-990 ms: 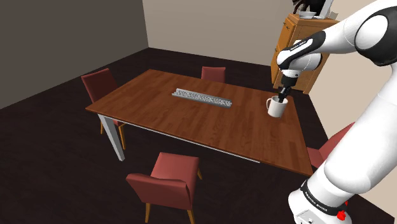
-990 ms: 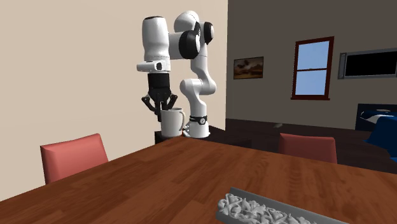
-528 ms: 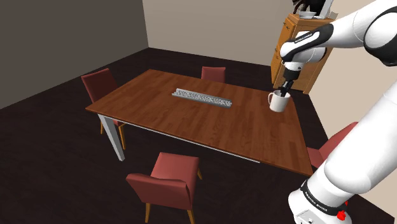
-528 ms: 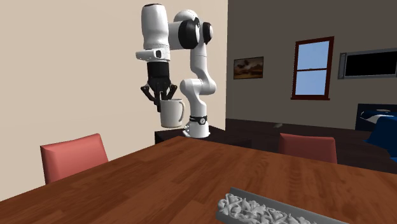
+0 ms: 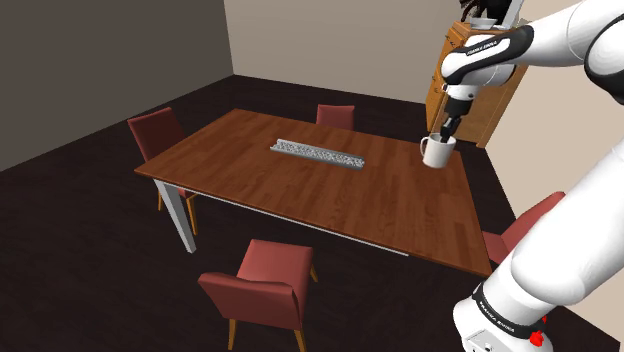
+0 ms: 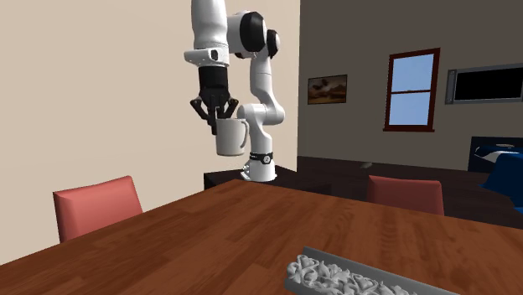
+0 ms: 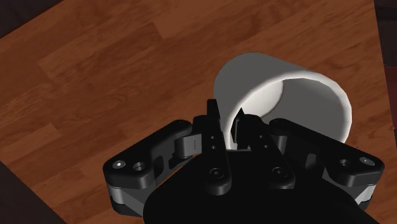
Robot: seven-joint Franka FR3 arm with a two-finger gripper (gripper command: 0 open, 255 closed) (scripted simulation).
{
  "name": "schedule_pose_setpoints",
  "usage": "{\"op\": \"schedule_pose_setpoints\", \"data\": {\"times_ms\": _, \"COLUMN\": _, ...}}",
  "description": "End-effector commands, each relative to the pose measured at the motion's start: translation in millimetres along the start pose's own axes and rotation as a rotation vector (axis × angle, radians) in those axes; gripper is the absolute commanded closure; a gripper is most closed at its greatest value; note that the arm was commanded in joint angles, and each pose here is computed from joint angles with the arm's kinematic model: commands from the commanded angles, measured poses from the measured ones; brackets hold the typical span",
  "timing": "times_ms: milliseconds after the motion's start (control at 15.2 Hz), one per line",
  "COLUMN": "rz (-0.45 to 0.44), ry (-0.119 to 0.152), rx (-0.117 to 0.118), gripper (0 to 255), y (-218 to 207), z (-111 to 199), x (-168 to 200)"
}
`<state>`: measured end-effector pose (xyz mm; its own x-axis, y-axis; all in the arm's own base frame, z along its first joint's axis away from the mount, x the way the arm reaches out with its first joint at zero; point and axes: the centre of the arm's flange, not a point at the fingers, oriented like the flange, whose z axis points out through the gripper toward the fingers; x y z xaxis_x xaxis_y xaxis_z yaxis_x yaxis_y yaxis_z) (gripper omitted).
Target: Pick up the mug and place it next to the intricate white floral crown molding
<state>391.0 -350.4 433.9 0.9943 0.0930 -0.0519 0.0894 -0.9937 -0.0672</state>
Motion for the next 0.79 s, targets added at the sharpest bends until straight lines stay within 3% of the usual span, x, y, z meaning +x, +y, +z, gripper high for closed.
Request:
{"op": "schedule_pose_setpoints", "data": {"times_ms": 0, "rz": 0.0, "ry": 0.0, "rx": 0.0, "gripper": 255, "y": -14.9, "z": -1.0, "x": 17.7}}
{"op": "schedule_pose_setpoints", "data": {"times_ms": 726, "rz": 0.0, "ry": 0.0, "rx": 0.0, "gripper": 255, "y": -106.0, "z": -1.9, "x": 130.8}}
